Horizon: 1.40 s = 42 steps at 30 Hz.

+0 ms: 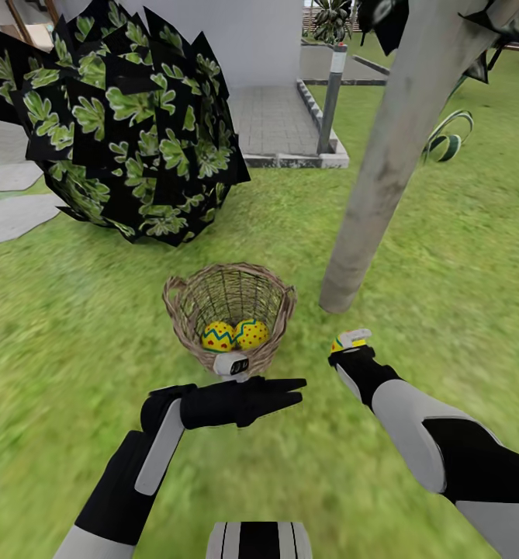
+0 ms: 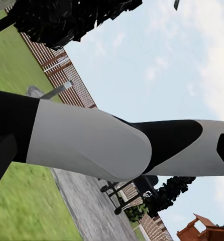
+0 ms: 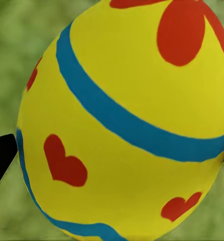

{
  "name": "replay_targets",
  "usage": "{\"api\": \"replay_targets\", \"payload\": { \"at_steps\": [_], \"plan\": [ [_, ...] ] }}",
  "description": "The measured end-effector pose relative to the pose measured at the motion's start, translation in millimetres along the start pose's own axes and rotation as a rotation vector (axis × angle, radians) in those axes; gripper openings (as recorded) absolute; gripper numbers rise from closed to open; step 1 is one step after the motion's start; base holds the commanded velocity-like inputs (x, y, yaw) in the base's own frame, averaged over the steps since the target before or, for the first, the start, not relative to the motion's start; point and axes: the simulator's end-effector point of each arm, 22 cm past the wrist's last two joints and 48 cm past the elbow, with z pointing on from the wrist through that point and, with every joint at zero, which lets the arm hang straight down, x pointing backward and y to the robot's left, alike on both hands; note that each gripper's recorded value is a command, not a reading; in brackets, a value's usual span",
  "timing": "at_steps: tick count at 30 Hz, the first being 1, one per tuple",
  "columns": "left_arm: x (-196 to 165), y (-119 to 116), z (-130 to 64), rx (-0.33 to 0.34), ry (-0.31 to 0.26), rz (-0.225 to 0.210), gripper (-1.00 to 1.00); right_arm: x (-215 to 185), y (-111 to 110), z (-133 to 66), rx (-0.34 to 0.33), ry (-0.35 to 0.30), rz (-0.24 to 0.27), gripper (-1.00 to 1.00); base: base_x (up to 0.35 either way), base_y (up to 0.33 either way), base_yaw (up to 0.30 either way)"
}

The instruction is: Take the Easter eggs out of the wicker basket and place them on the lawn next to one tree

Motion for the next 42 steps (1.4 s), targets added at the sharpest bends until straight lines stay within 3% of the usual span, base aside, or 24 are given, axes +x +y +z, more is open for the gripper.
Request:
{"api": "replay_targets", "payload": {
  "at_steps": [7, 13, 42],
  "plan": [
    [0, 6, -2.3, -0.004, -0.02, 0.021, 1.0, 4, 3, 5.4, -0.003, 0.004, 0.002, -1.0, 0.009, 0.0, 0.0],
    [2, 18, -5.9, -0.01, -0.028, 0.001, 1.0, -3, 11, 15.0, -0.018, -0.06, 0.019, -1.0, 0.0, 0.0, 0.0],
    [21, 70, -23.7, -0.035, -0.056, -0.111, 1.0, 65, 45, 62.0, -0.046, 0.053, -0.012, -1.0, 0.0, 0.0, 0.0]
  ]
}}
